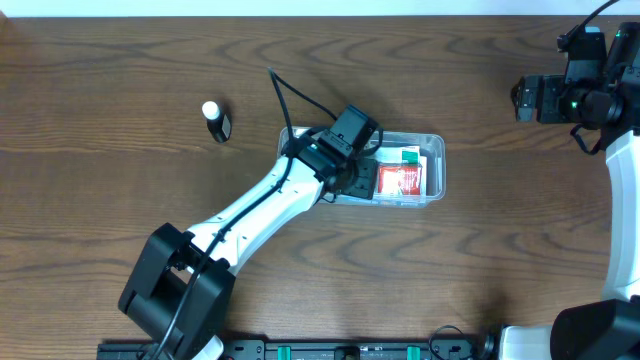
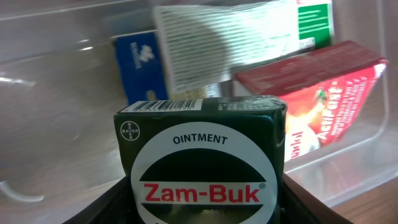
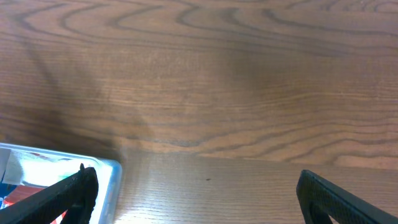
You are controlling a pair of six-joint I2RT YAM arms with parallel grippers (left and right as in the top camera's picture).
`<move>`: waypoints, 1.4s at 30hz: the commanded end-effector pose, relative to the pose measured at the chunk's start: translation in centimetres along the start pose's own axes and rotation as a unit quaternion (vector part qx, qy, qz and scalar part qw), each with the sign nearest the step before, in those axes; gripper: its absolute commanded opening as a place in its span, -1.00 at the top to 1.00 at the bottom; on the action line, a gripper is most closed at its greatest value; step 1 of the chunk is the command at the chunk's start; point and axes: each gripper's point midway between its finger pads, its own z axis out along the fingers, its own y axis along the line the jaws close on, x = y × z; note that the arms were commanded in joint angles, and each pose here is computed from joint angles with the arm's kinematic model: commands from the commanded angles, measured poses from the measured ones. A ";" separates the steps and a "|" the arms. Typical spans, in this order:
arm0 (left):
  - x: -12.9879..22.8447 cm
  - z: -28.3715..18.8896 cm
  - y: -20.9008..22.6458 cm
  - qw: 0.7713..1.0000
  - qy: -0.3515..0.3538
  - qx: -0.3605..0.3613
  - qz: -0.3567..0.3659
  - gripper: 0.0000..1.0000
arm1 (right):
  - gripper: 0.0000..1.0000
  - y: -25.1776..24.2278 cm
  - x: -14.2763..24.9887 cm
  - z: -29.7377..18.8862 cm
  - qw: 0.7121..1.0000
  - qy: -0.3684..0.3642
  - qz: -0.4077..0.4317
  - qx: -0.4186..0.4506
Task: Pack container
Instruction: 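Carry the Zam-Buk box with left gripper into the container, then release the Zam-Buk box beside the blue box and lift left gripper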
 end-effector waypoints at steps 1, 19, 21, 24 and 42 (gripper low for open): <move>-0.2 0.4 -0.4 1.000 -0.002 -0.003 0.001 0.06 | -0.99 0.0 -0.4 -0.6 1.000 -0.009 0.004 0.000; 0.0 0.5 -0.4 1.000 0.000 -0.003 0.002 -0.12 | -0.98 0.1 -0.4 -0.6 1.000 -0.009 0.004 0.000; 0.0 0.5 -0.4 1.000 0.000 -0.003 0.002 -0.13 | -0.98 0.1 -0.4 -0.6 1.000 -0.009 0.004 0.000; 0.0 0.5 -0.5 1.000 0.000 -0.003 0.002 -0.14 | -0.99 0.0 -0.4 -0.6 1.000 -0.009 0.004 0.000; 0.0 0.5 -0.7 1.000 0.000 0.002 0.003 -0.43 | -0.99 0.1 -0.4 -0.6 1.000 -0.009 0.004 0.000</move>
